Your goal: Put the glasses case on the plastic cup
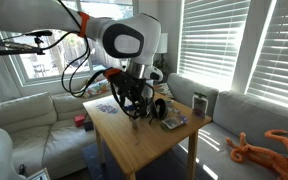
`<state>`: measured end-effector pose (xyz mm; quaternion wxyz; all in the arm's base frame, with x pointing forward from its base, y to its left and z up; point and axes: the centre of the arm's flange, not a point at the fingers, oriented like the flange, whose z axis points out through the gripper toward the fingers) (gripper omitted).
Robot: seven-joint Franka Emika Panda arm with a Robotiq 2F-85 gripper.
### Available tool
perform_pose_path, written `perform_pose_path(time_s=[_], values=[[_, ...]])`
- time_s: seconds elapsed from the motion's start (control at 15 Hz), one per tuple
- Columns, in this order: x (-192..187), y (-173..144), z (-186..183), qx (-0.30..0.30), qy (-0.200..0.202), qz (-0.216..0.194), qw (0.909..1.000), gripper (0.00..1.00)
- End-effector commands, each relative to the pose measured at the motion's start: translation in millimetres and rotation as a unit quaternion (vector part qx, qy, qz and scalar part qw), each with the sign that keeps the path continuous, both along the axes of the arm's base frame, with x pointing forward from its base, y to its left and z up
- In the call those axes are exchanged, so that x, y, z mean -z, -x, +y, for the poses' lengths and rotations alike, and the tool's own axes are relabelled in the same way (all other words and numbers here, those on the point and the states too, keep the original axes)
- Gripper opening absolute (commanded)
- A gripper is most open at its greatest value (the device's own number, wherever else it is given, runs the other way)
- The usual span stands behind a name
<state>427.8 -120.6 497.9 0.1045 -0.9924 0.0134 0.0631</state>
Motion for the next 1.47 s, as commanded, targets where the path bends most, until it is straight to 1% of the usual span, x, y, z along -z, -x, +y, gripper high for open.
perform_pose_path(time_s=[0.0, 0.13, 0.2, 0.27, 0.4, 0.47, 0.53, 0.67, 0.73, 0.87, 0.93, 1.0, 1.07, 1.27, 1.33, 1.4], values=[[-33.8, -13.5, 27.0, 0.059, -0.043, -0.066, 0.9952, 1.00], [-49.8, -31.5, 39.8, 0.086, -0.060, -0.109, 0.9884, 1.00], [-50.9, -41.5, 44.0, 0.095, -0.061, -0.138, 0.9840, 1.00], [-48.6, -51.7, 46.2, 0.099, -0.052, -0.170, 0.9791, 1.00], [-41.5, -68.8, 46.6, 0.080, -0.003, -0.226, 0.9708, 1.00], [-38.7, -77.0, 46.4, 0.070, 0.023, -0.239, 0.9682, 1.00], [-33.8, -83.4, 45.4, 0.052, 0.045, -0.222, 0.9726, 1.00], [-24.3, -91.9, 44.3, 0.014, 0.077, -0.207, 0.9752, 1.00], [-22.4, -94.1, 43.1, -0.003, 0.093, -0.197, 0.9759, 1.00], [-21.7, -101.2, 38.4, -0.035, 0.111, -0.184, 0.9759, 1.00], [-23.8, -105.2, 38.1, -0.028, 0.100, -0.184, 0.9775, 1.00], [-27.4, -106.3, 39.3, -0.004, 0.095, -0.183, 0.9785, 1.00], [-14.2, -95.9, 42.2, -0.011, 0.095, -0.189, 0.9774, 1.00], [-21.0, -100.0, 41.1, -0.008, 0.095, -0.192, 0.9768, 1.00], [-20.5, -102.7, 39.4, -0.047, 0.087, -0.172, 0.9801, 1.00], [-18.6, -107.8, 36.2, -0.091, 0.093, -0.165, 0.9776, 1.00]])
